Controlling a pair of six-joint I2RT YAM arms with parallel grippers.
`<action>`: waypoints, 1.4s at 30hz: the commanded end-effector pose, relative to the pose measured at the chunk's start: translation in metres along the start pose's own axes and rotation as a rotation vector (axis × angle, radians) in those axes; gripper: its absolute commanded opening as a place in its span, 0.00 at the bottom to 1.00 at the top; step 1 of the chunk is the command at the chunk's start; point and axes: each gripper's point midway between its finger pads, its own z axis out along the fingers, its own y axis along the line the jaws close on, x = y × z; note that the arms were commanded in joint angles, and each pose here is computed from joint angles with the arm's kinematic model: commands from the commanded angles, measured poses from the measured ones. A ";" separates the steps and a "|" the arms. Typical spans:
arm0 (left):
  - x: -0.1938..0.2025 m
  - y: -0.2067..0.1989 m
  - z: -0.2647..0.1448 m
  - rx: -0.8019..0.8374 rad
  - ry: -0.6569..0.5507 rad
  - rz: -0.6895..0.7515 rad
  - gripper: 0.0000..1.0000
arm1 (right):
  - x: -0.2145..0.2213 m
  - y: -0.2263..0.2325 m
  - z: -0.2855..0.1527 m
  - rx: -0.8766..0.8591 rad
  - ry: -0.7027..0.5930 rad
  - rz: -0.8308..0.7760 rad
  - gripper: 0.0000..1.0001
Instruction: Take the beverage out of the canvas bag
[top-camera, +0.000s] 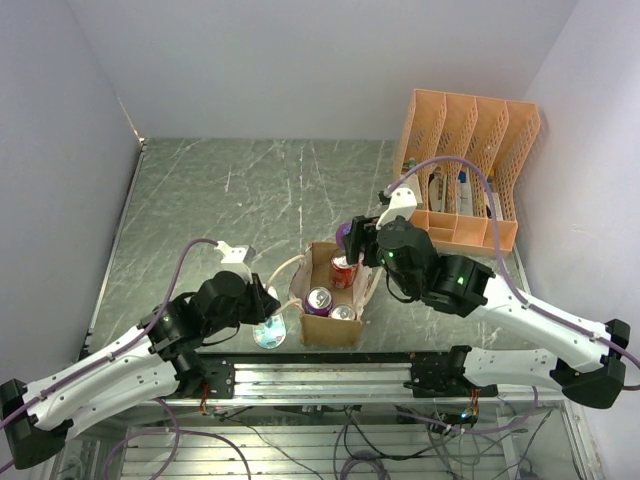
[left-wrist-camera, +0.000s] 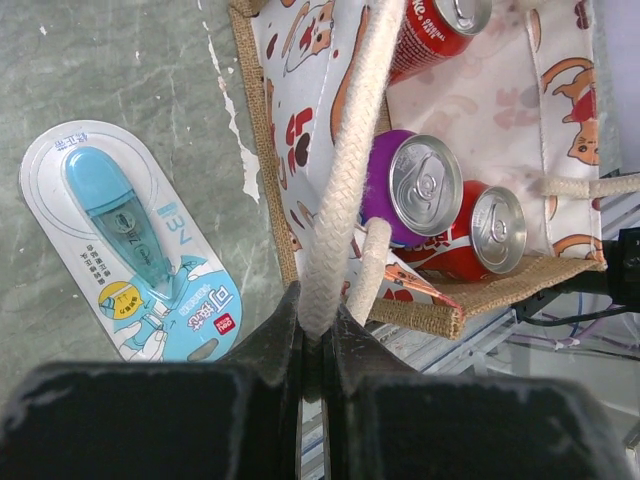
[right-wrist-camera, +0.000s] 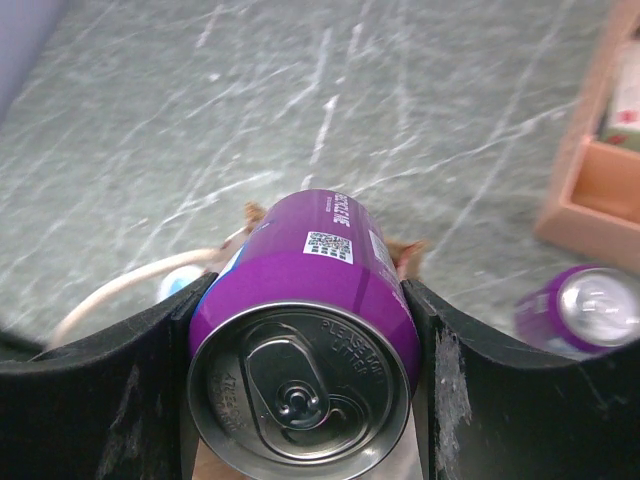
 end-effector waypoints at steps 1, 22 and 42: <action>0.000 0.002 0.000 -0.009 -0.004 -0.009 0.07 | -0.059 -0.040 -0.015 0.228 -0.195 -0.046 0.00; -0.003 0.000 -0.006 0.007 -0.015 -0.015 0.07 | -0.022 -0.229 -0.065 1.007 -0.348 0.186 0.00; -0.008 -0.005 -0.013 0.031 -0.024 -0.003 0.07 | 0.068 -0.286 -0.029 1.030 -0.123 0.477 0.00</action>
